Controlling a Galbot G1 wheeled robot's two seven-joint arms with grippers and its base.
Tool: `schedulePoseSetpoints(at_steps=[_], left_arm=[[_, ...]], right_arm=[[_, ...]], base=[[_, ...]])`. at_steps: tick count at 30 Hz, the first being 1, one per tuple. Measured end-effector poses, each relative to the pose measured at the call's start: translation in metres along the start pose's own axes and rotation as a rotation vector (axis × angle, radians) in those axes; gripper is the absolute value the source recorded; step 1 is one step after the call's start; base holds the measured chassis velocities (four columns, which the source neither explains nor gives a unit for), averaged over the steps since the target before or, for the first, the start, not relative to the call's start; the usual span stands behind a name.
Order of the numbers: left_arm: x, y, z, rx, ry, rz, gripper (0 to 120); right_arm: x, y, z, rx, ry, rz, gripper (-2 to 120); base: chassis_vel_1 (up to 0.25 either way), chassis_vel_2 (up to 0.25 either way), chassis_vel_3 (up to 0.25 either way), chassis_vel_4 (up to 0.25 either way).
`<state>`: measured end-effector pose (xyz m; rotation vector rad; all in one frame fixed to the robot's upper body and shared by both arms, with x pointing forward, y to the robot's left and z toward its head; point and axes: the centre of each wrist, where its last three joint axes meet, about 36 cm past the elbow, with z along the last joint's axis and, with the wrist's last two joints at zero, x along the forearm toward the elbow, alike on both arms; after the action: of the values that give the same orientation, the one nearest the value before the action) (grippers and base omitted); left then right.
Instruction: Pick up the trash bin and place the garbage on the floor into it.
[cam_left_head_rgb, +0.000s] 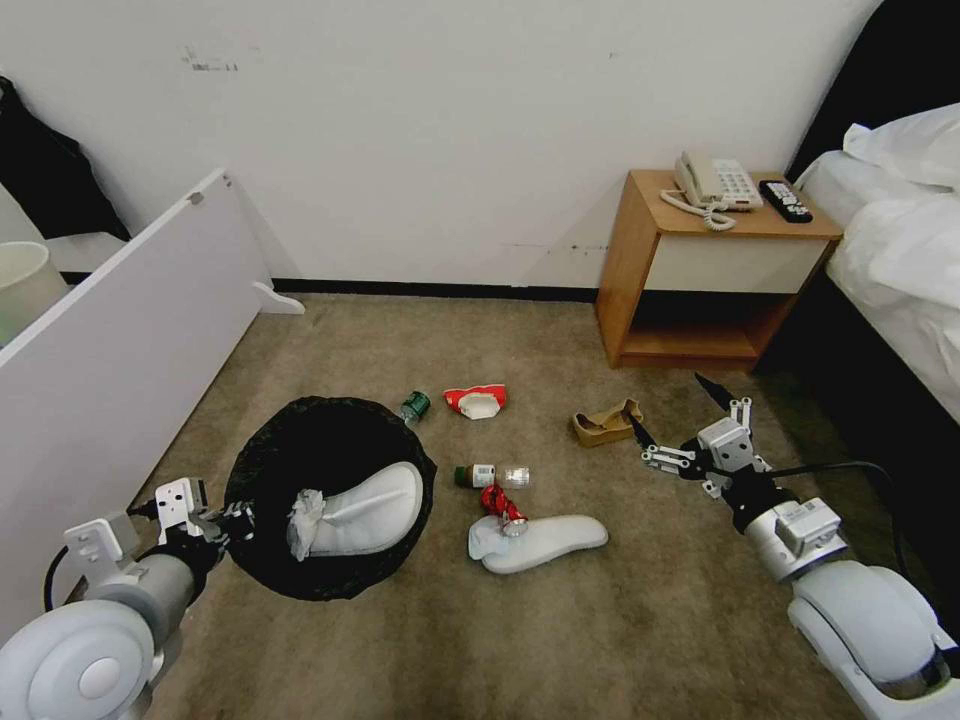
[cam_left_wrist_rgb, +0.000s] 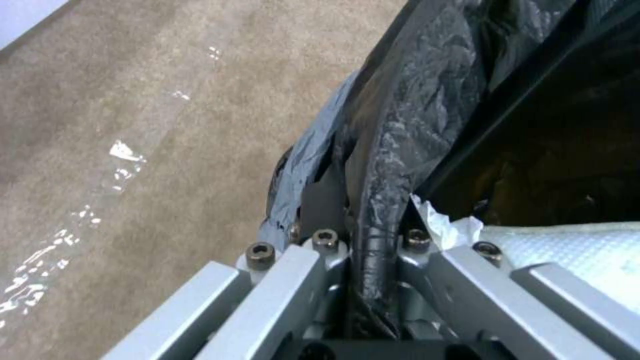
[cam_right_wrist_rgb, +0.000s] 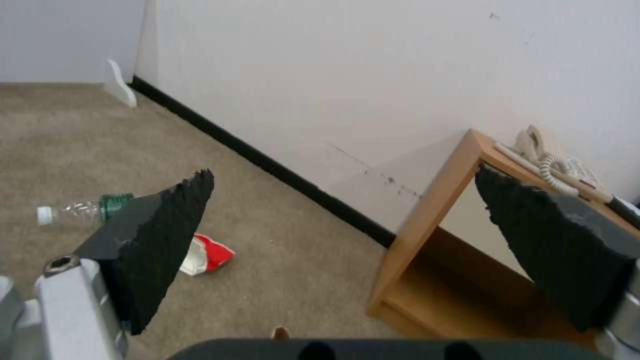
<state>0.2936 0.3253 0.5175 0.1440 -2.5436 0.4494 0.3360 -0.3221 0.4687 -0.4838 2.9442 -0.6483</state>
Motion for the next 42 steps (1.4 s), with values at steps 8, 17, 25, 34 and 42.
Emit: schedulePoseSetpoints(at_steps=[8, 17, 25, 34, 42], left_arm=[[0.001, 0.0, 0.0, 0.003, -0.004, -0.005, 1], [0.001, 0.001, 0.002, 0.007, -0.004, -0.006, 1], [0.001, 0.001, 0.002, 0.008, -0.007, -0.007, 1], [0.003, 0.005, 0.002, -0.001, -0.02, -0.034, 1], [0.003, 0.01, 0.003, 0.01, -0.035, -0.062, 1]], right_arm=[[0.001, 0.001, 0.0, -0.021, -0.018, -0.015, 100], [0.0, 0.003, 0.0, -0.025, -0.013, -0.021, 100], [0.001, 0.005, 0.007, -0.031, -0.039, -0.045, 100], [-0.012, 0.016, 0.007, -0.086, -0.014, -0.108, 100], [-0.029, 0.016, 0.015, -0.172, 0.038, -0.149, 100]], base=[[-0.085, 0.085, 0.086, -0.073], [-0.091, 0.088, 0.076, -0.1], [-0.127, 0.121, 0.135, -0.116], [-0.019, 0.024, 0.009, -0.012], [0.0, 0.0, 0.0, 0.0]])
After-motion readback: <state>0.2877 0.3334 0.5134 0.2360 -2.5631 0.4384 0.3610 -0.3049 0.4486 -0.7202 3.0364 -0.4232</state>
